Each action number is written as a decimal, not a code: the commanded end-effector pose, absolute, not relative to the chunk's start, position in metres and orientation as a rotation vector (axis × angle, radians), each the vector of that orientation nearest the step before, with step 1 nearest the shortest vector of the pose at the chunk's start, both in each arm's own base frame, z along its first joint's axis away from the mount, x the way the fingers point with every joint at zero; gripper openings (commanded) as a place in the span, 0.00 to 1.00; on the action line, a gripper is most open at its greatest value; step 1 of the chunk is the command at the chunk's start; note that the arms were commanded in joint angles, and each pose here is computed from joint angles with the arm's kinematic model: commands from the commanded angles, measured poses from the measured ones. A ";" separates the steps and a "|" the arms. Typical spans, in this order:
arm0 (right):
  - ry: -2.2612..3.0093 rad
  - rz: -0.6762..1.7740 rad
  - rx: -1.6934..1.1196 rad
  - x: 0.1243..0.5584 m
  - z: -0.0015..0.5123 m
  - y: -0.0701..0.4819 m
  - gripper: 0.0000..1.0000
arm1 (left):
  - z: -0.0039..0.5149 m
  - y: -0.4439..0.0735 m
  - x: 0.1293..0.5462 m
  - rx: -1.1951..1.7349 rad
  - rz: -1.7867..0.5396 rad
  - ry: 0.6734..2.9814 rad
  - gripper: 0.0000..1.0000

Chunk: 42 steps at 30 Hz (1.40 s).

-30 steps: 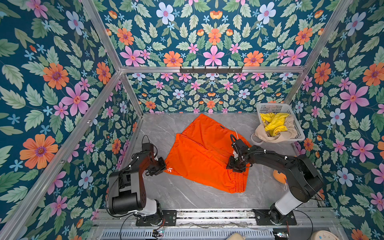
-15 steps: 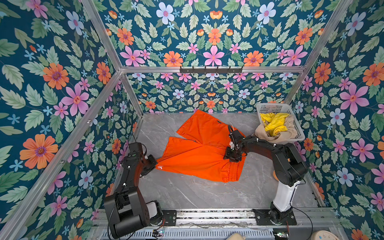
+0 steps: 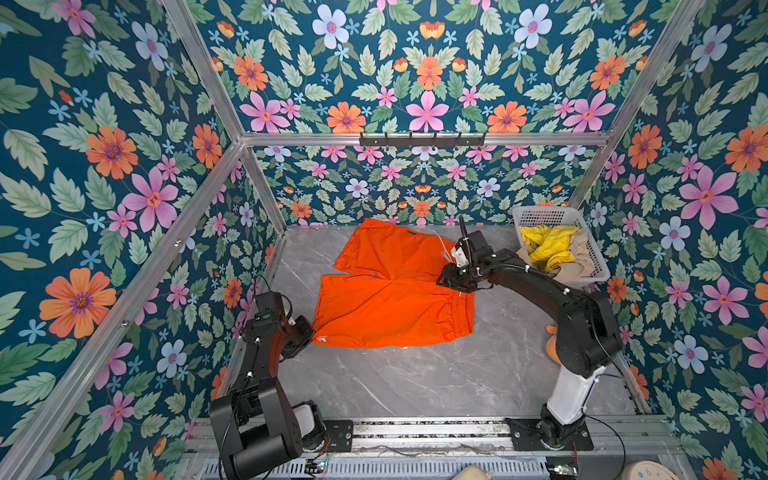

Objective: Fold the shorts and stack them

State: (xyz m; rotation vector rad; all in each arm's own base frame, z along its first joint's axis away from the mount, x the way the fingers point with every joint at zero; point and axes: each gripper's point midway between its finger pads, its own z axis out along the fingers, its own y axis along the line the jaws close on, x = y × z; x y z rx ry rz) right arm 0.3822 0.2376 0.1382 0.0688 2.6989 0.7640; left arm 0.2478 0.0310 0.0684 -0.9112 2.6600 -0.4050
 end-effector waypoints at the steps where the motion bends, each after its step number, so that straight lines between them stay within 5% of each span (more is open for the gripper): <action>1: 2.769 0.814 0.201 0.347 0.131 0.216 0.55 | 0.068 0.030 0.250 -0.893 -0.415 2.663 0.08; 10: 2.911 0.799 0.477 0.259 0.078 0.177 0.58 | 0.067 0.028 0.251 -0.880 -0.432 2.665 0.08; 24: 2.853 0.921 0.602 0.280 0.048 0.193 0.55 | 0.063 0.025 0.251 -0.883 -0.459 2.660 0.08; 31: 2.832 0.947 0.612 0.293 0.038 0.200 0.37 | 0.065 0.025 0.252 -0.887 -0.461 2.651 0.07; 36: 2.777 0.926 0.627 0.296 0.041 0.195 0.16 | 0.071 0.027 0.255 -0.897 -0.456 2.614 0.05; 42: 2.811 0.929 0.602 0.257 0.067 0.191 0.09 | 0.104 0.033 0.251 -0.886 -0.395 2.566 0.05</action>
